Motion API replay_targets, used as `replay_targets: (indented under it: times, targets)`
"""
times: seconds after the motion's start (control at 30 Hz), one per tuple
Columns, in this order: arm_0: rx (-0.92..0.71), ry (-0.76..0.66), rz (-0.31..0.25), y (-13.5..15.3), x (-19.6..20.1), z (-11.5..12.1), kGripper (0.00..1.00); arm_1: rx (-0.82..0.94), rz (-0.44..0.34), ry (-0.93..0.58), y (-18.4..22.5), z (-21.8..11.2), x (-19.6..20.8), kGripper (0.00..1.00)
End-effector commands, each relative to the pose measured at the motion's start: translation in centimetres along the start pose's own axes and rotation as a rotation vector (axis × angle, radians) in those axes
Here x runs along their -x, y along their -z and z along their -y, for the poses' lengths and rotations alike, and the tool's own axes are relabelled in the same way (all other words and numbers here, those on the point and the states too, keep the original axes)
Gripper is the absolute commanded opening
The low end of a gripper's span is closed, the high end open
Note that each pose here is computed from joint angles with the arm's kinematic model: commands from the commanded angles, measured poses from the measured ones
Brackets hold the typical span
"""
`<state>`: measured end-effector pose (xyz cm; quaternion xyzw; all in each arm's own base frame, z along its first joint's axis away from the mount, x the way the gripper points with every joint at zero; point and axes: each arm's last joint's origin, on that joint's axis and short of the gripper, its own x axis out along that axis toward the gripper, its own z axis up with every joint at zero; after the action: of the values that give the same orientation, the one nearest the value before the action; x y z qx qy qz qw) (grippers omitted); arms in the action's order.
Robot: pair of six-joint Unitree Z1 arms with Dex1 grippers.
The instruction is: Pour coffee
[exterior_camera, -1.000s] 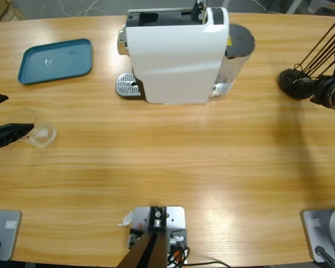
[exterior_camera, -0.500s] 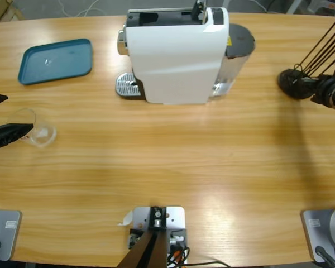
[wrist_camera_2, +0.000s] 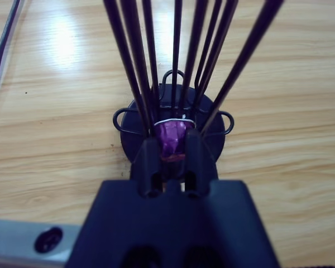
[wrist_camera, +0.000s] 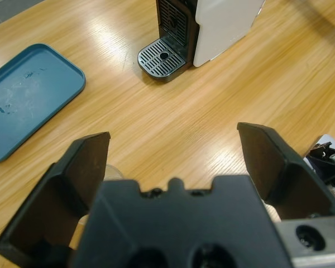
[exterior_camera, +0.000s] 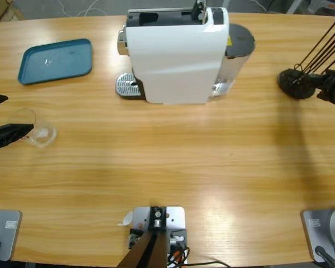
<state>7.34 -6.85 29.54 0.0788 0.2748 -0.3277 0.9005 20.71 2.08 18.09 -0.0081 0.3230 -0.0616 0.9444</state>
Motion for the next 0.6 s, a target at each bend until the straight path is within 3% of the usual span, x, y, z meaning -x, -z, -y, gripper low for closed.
replay_targets:
  times: [0.03,0.13,0.23,0.3,0.4,0.6]
  targets:
    - [0.019,-0.003,-0.035,1.5,0.0,-0.2,0.982,0.002,0.073,0.013,-3.0,0.5,2.4,0.0]
    - [0.019,-0.004,-0.035,1.5,0.0,-0.2,0.982,0.003,0.08,0.01,-3.8,0.5,2.8,0.0]
    - [0.019,-0.003,-0.034,1.5,0.0,-0.2,0.982,0.006,0.035,0.011,-3.3,0.4,2.3,0.019]
    - [0.019,-0.003,-0.034,1.5,0.0,-0.2,0.982,-0.005,-0.015,0.016,-2.4,0.3,1.5,0.248]
    - [0.019,-0.003,-0.038,1.5,-0.1,-0.2,0.982,-0.019,-0.067,0.033,-1.0,0.5,1.2,0.25]
    - [0.019,-0.003,-0.039,1.5,-0.1,-0.2,0.982,-0.024,-0.101,0.043,-0.1,0.4,0.6,0.25]
